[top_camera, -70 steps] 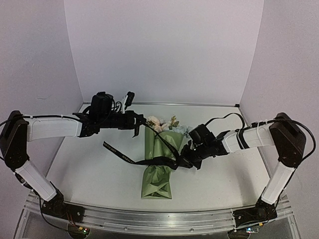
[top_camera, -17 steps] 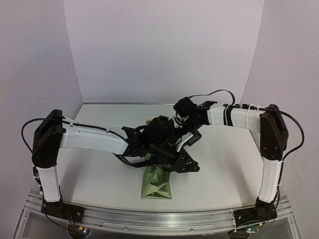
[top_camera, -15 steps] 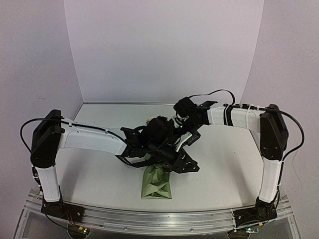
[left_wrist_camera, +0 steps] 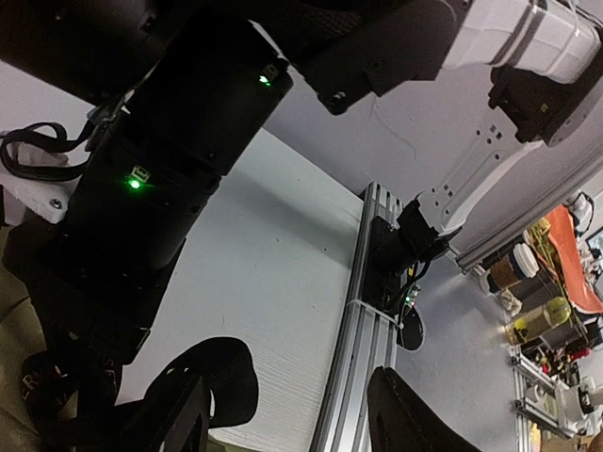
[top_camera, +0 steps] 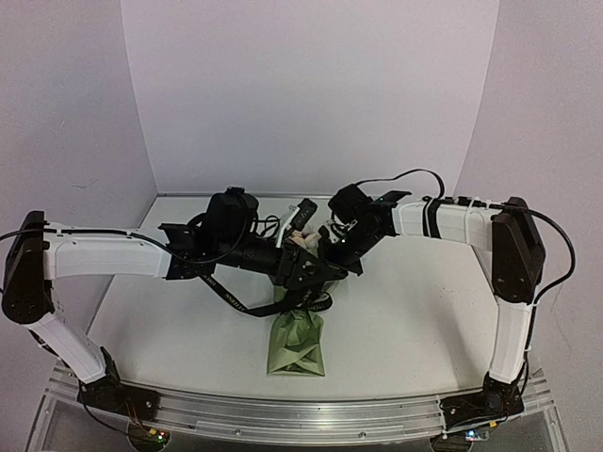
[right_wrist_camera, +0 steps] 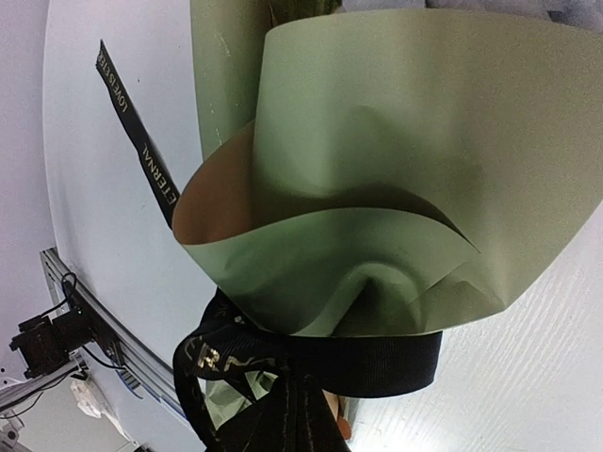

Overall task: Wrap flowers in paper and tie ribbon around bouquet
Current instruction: Cross the half-tied ribbon over the folded bouquet.

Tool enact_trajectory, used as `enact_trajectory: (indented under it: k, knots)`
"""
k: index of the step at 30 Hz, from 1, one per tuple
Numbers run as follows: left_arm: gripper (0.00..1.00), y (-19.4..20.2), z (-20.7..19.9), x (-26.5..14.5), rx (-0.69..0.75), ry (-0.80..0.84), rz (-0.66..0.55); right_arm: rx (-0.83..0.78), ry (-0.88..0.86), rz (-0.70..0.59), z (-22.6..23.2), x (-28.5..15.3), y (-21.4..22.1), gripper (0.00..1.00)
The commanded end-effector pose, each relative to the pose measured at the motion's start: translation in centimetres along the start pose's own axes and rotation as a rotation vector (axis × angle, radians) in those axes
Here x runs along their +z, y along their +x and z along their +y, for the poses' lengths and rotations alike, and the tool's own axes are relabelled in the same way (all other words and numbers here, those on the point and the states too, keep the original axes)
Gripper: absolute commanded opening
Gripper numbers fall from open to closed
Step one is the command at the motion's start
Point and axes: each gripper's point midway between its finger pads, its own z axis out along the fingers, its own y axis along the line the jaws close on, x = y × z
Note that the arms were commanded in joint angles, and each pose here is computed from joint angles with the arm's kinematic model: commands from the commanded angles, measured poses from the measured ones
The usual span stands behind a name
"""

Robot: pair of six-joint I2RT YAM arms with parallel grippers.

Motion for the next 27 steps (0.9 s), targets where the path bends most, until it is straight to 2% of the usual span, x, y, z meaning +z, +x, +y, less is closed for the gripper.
enact_trajectory:
  k: [1,4,6,10,14,19,21,27]
  knots:
    - [0.37,1.1,-2.4,1.7,0.049,0.099,0.110,-0.040,-0.015,-0.042,1.0,-1.7,-0.5,0.00]
    - [0.21,2.6,-4.0,4.4,0.076,0.161,0.199,-0.041,-0.009,-0.040,0.8,-1.6,-0.4,0.00]
    - [0.20,3.2,-5.9,6.1,0.124,0.196,0.258,-0.039,-0.007,-0.037,0.7,-1.5,-0.4,0.00]
    - [0.37,6.4,-7.9,9.3,0.202,0.224,0.402,-0.037,-0.008,-0.031,0.7,-1.1,-0.5,0.00]
    - [0.54,5.8,-9.0,10.8,0.239,0.233,0.395,-0.036,-0.012,-0.028,0.9,-0.9,-0.6,0.00]
    - [0.64,4.8,-9.8,11.7,0.262,0.245,0.371,-0.030,-0.006,-0.025,0.7,-0.7,-0.7,0.00]
    - [0.74,4.3,-10.2,11.8,0.267,0.257,0.352,-0.028,-0.005,-0.021,0.6,-0.5,-0.6,0.00]
    - [0.77,3.0,-11.5,12.0,0.276,0.294,0.306,-0.026,-0.003,-0.019,0.5,-0.4,-0.6,0.00]
